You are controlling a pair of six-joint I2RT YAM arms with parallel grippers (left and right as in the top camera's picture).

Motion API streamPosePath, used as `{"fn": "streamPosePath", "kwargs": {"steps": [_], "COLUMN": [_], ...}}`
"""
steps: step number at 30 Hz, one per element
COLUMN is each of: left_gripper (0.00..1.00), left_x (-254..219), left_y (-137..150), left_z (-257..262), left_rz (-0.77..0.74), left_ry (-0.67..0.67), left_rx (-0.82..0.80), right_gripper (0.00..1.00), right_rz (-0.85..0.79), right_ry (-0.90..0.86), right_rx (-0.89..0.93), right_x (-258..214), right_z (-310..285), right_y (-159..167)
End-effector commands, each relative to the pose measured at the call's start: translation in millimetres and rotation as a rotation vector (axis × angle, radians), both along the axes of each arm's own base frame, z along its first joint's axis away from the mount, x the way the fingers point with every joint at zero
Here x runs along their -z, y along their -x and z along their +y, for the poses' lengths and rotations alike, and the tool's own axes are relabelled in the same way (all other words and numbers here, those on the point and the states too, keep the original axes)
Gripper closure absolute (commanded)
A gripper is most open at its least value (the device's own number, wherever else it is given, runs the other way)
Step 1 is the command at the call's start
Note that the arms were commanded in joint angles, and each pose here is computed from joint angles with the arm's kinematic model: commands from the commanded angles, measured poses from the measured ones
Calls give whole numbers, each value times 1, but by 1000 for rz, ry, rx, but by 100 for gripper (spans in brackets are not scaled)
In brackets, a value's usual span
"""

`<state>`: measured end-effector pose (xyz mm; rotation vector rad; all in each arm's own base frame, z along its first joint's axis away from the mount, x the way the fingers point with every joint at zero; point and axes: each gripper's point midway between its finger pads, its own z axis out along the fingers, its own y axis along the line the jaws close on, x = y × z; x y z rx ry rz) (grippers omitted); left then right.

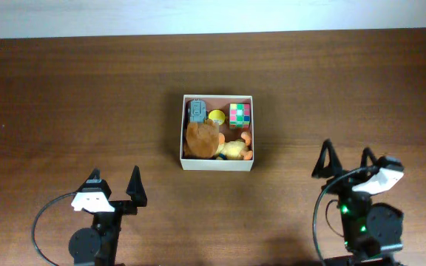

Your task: Pack container

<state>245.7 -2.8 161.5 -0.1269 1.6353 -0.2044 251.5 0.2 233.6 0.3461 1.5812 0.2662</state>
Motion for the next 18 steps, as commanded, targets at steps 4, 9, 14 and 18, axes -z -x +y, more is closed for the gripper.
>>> {"fn": "streamPosePath", "kwargs": {"steps": [4, 9, 14, 18], "left_gripper": [1, 1, 1, 1], "left_x": [1, 1, 1, 1], "left_y": [0, 0, 0, 0], "left_z": [-2, -2, -2, -2], "left_rz": [-3, -3, -3, -3], "left_ry": [-16, -16, -16, -16], "left_rx": [15, 15, 15, 15], "right_gripper": [1, 1, 1, 1], "right_rz": [-1, 9, 19, 47], "right_ry": [-10, -10, -10, -8], "right_rx": [-40, -67, -78, -84], "right_x": [39, 58, 67, 75], "right_z": [7, 12, 13, 15], "right_y": [6, 6, 7, 8]}}
